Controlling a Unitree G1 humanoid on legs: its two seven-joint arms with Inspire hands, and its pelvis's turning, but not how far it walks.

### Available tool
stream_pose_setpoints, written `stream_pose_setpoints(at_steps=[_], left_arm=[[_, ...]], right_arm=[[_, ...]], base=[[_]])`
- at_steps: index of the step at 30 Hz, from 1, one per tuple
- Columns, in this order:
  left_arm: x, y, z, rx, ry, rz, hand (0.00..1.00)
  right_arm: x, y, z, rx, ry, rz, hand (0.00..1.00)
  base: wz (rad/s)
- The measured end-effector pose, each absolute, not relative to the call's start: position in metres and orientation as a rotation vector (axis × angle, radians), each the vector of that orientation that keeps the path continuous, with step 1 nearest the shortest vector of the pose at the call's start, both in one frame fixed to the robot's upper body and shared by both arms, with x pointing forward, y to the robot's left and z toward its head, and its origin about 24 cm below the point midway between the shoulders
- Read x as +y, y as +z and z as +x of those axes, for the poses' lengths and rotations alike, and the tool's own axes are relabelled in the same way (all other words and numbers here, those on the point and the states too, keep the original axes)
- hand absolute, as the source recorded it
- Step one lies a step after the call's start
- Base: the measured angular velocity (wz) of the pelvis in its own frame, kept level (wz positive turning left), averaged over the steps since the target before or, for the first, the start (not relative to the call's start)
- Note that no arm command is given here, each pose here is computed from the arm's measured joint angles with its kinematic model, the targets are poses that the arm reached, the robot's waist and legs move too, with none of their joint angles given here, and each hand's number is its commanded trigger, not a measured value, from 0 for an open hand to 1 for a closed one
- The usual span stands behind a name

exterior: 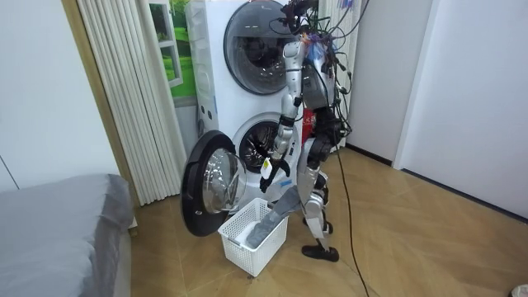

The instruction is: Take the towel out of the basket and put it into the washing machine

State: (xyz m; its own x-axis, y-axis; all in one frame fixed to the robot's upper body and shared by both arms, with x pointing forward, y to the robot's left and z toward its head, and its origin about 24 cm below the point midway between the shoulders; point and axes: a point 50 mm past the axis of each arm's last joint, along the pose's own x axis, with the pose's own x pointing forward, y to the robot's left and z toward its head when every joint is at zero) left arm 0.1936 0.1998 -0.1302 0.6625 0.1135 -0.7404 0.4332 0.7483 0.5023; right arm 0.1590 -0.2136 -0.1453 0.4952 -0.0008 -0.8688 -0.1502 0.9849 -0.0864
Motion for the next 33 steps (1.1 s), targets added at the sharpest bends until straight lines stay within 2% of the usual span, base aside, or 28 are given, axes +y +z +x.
stream_pose_setpoints(at_steps=[5,15,22,33], left_arm=[[0.191,-0.114,0.226,0.751,-0.246,0.810,0.00],[0.176,-0.087,0.265,0.541,-0.297,1.067,0.00],[0.168,-0.051,0.306,0.336,-0.304,1.254,0.00],[0.172,-0.036,0.319,0.237,-0.337,1.423,0.00]], right_arm=[[-0.211,-0.134,0.186,0.984,0.113,-0.199,0.00],[-0.204,-0.111,0.228,0.836,0.124,-0.199,0.00],[-0.194,-0.091,0.256,0.718,0.146,-0.133,0.00],[-0.182,-0.073,0.275,0.606,0.187,-0.049,0.00]], base=[[0.03],[-0.10],[-0.10],[-0.01]])
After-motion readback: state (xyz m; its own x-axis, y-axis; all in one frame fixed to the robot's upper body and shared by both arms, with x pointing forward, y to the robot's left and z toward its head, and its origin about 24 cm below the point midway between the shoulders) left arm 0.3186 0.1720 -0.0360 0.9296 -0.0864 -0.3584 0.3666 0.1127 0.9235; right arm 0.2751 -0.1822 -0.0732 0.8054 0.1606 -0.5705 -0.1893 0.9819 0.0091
